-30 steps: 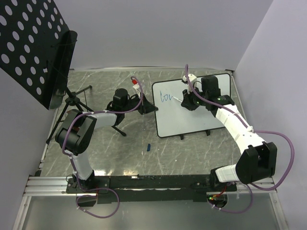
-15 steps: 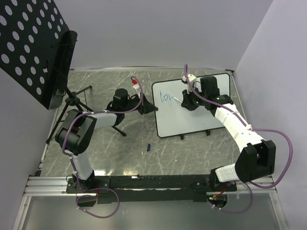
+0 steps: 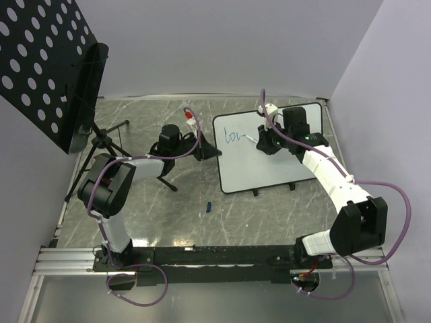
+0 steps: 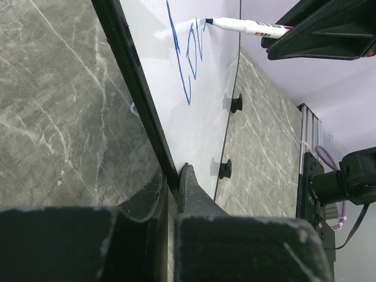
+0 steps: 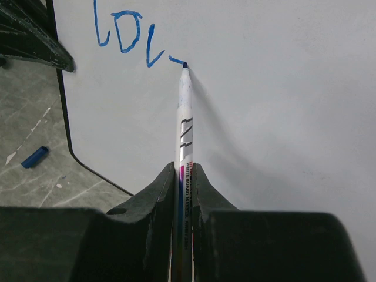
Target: Write a sentence on the whiteboard
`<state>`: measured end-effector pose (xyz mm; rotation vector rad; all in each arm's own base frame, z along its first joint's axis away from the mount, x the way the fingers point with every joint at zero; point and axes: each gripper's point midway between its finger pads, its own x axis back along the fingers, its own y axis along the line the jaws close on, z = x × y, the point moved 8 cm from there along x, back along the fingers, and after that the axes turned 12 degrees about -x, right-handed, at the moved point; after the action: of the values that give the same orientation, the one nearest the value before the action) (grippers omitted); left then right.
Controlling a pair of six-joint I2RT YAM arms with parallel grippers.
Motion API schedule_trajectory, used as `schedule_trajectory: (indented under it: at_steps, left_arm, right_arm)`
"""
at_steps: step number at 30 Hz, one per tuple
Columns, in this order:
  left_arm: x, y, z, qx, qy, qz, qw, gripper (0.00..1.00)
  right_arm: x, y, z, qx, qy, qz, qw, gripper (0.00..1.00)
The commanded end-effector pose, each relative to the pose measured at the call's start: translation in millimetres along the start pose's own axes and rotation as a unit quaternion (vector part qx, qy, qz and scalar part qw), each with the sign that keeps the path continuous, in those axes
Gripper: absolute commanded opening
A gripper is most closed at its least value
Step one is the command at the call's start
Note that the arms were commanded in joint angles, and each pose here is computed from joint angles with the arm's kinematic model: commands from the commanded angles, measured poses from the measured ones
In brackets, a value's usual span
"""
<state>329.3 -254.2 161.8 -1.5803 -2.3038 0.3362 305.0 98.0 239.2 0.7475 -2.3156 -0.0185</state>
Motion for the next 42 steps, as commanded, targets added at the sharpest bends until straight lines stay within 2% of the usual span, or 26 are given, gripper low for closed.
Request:
schedule_trajectory:
  at_steps: [1, 13, 27, 42]
  left_arm:
    - [-3.4, -2.8, -6.2, -0.078, -0.013, 0.008, 0.997, 0.01]
    - [-4.0, -3.6, -4.1, -0.078, -0.012, 0.011, 0.997, 0.01]
    - [-4.4, -4.2, -4.9, -0.079, -0.013, 0.011, 0.997, 0.01]
    - [-3.9, -3.4, -5.4, -0.080, -0.012, 0.008, 0.997, 0.01]
  right_arm:
    - [8.4, -6.9, -21.6, 0.004, -0.039, 0.031, 0.999, 0.00]
    - [4.4, -7.2, -31.6, 0.004, -0.040, 0.022, 0.999, 0.00]
    - [-6.7, 2.6, -19.1, 0.007, -0.003, -0.019, 1.000, 0.00]
    - [-7.6, 5.4, -5.8, 0.010, 0.022, -0.023, 0.999, 0.00]
